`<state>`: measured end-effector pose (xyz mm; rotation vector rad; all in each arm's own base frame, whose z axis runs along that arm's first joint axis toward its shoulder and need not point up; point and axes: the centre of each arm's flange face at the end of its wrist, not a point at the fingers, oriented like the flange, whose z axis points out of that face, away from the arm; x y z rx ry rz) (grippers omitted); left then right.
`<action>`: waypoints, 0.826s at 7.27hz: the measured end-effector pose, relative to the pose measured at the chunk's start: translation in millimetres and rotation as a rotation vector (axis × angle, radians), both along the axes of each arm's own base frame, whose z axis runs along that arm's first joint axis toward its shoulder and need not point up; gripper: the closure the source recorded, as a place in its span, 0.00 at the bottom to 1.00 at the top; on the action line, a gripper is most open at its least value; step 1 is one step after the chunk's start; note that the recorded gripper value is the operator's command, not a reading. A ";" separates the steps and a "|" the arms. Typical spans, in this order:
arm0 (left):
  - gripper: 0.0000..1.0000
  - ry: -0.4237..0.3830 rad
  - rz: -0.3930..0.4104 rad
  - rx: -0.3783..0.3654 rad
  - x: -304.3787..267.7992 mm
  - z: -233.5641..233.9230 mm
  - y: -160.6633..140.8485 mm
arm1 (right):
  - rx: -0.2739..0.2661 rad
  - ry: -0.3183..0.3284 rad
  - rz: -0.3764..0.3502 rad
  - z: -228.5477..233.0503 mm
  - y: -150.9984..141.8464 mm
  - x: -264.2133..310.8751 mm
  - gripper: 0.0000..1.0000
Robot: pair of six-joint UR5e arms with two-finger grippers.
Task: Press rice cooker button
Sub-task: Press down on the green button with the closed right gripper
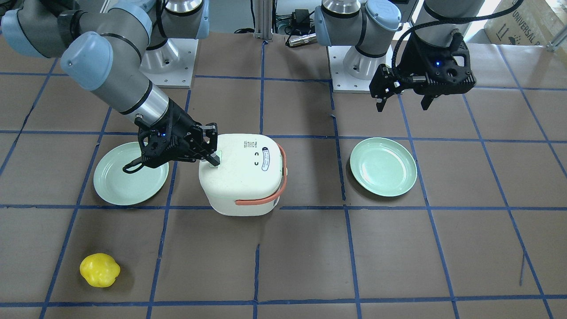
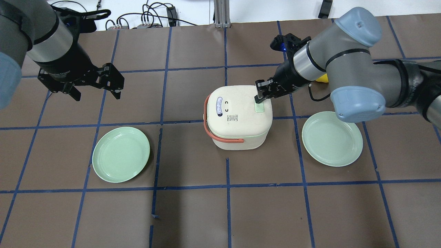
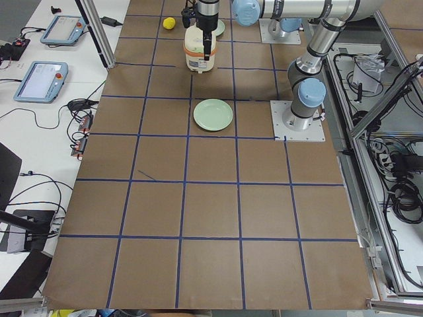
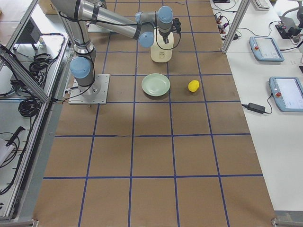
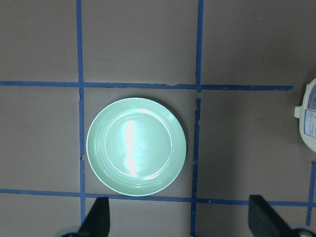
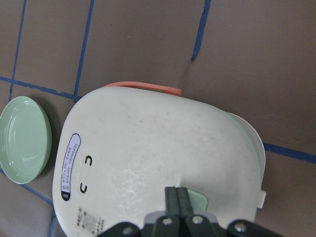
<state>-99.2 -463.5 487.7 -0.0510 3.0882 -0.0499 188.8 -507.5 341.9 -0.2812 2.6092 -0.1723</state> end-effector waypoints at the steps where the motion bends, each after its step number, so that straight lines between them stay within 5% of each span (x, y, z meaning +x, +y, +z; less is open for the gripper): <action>1: 0.00 0.000 0.000 0.000 0.0 0.0 0.0 | -0.002 0.001 0.004 -0.7 0.0 -0.4 0.99; 6: 0.00 0.000 0.001 -0.001 0.0 0.1 -0.1 | -0.011 0.001 0.024 -2.7 0.1 -0.9 0.98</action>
